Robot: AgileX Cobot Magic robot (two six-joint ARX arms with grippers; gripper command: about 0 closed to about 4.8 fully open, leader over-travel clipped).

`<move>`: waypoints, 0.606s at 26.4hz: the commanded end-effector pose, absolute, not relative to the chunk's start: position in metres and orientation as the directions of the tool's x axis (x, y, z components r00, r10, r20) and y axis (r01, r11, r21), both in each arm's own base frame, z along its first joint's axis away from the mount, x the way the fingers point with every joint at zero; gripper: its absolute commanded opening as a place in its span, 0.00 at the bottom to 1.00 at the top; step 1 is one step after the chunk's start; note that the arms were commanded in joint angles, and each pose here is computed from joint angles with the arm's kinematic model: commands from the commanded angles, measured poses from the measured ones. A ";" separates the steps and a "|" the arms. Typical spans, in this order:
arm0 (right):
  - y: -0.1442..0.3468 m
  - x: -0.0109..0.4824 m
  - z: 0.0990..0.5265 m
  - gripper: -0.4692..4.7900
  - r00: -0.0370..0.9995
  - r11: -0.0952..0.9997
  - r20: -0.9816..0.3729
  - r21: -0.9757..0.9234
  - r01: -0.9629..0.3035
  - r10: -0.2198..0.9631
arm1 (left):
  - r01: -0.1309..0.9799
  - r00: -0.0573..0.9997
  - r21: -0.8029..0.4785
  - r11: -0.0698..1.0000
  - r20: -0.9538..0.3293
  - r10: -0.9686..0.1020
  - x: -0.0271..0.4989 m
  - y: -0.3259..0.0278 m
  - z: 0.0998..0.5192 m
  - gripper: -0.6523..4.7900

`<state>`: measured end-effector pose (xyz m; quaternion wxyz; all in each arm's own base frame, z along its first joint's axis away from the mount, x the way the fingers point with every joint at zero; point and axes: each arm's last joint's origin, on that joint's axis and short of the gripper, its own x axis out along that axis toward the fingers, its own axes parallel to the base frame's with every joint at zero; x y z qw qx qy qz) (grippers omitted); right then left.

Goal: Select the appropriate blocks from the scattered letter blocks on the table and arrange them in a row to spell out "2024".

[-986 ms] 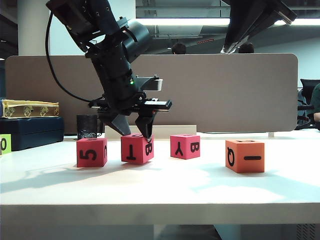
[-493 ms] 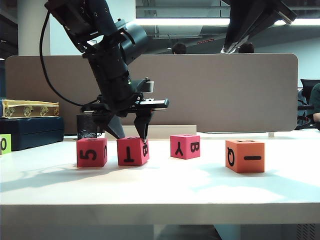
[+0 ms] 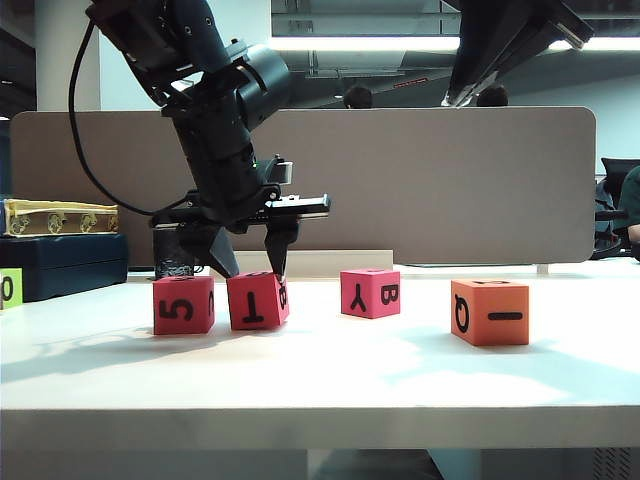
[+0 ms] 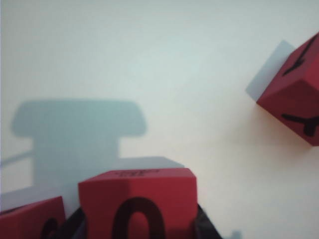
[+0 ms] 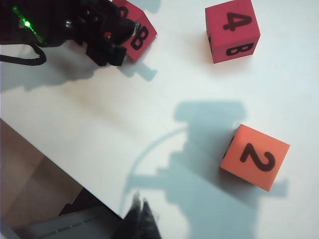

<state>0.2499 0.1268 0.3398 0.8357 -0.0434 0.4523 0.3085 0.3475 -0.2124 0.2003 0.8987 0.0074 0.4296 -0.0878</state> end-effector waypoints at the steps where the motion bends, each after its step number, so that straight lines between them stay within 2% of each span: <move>1: 0.127 0.249 0.342 0.08 0.406 0.802 -0.777 0.205 -0.560 0.482 | 0.141 0.626 -0.082 0.987 -0.765 -0.153 0.348 -0.213 0.203 0.51; 5: 0.127 0.249 0.342 0.08 0.406 0.803 -0.777 0.205 -0.560 0.482 | 0.141 0.626 -0.082 0.987 -0.765 -0.153 0.348 -0.213 0.203 0.53; 8: 0.127 0.249 0.342 0.08 0.406 0.803 -0.777 0.205 -0.560 0.481 | 0.142 0.626 -0.082 0.986 -0.765 -0.153 0.348 -0.213 0.203 0.71; 12: 0.127 0.249 0.342 0.08 0.406 0.803 -0.777 0.205 -0.560 0.482 | 0.146 0.631 -0.083 0.986 -0.760 -0.157 0.348 -0.213 0.204 0.75; 16: 0.127 0.249 0.342 0.08 0.406 0.802 -0.776 0.205 -0.561 0.482 | 0.161 0.653 -0.098 0.982 -0.735 -0.181 0.350 -0.215 0.208 0.85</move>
